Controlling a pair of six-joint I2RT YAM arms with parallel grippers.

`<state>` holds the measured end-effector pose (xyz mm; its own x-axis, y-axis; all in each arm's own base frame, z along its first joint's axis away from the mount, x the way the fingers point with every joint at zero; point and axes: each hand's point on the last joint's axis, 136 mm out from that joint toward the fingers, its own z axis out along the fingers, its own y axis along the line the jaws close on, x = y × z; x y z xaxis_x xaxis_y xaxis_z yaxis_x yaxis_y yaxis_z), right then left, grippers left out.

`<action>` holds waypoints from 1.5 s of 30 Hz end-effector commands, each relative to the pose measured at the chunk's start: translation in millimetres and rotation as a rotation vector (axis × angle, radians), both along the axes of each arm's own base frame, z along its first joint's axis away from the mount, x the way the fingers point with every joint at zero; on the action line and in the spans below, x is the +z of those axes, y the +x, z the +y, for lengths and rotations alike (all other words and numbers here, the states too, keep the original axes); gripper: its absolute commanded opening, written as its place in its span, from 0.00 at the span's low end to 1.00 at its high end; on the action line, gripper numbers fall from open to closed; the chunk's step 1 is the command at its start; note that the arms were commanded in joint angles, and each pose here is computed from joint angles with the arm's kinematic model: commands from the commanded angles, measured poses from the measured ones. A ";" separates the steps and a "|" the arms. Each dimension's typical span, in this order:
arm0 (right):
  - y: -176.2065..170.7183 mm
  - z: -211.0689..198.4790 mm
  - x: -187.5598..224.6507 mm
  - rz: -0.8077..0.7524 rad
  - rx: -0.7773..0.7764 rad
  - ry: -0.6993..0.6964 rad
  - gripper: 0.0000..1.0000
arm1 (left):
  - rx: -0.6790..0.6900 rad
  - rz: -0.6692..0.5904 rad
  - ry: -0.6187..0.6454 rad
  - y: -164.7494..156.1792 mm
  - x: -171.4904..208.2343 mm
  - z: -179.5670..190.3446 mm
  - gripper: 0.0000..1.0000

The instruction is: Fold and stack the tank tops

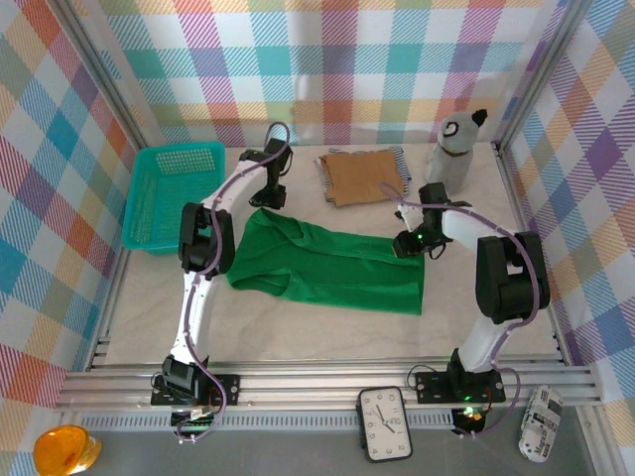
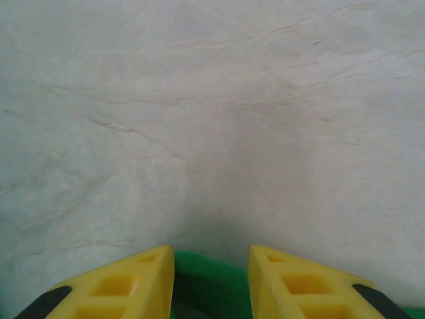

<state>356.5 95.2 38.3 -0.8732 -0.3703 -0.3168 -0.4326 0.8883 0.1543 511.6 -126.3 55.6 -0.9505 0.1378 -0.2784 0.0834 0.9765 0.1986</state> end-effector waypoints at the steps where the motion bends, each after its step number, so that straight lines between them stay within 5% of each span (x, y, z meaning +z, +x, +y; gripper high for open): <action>1: -12.4 -9.1 -13.8 0.045 0.029 -0.066 0.44 | 0.012 0.037 0.143 -7.7 4.3 28.5 0.33; 8: -21.7 -12.6 -30.5 0.090 0.020 -0.082 0.43 | 0.003 0.075 0.122 -19.9 3.7 26.8 0.27; 13: -23.2 -14.5 -34.4 0.097 0.014 -0.091 0.42 | 0.003 0.076 0.111 -28.0 6.4 29.1 0.00; 21: -30.6 -20.0 -40.3 0.111 -0.003 -0.116 0.41 | -0.016 -0.029 -0.030 -47.7 35.3 16.6 0.00; 28: -29.6 -24.9 -41.8 0.113 -0.014 -0.142 0.41 | -0.055 -0.060 -0.115 -80.0 15.7 11.7 0.00; 34: -29.5 -29.4 -40.8 0.113 -0.022 -0.158 0.41 | -0.024 0.005 -0.068 -108.0 -14.9 26.7 0.00; 45: -29.5 -37.4 -47.2 0.130 -0.023 -0.185 0.43 | 0.030 0.116 0.264 -107.6 -44.1 80.5 0.00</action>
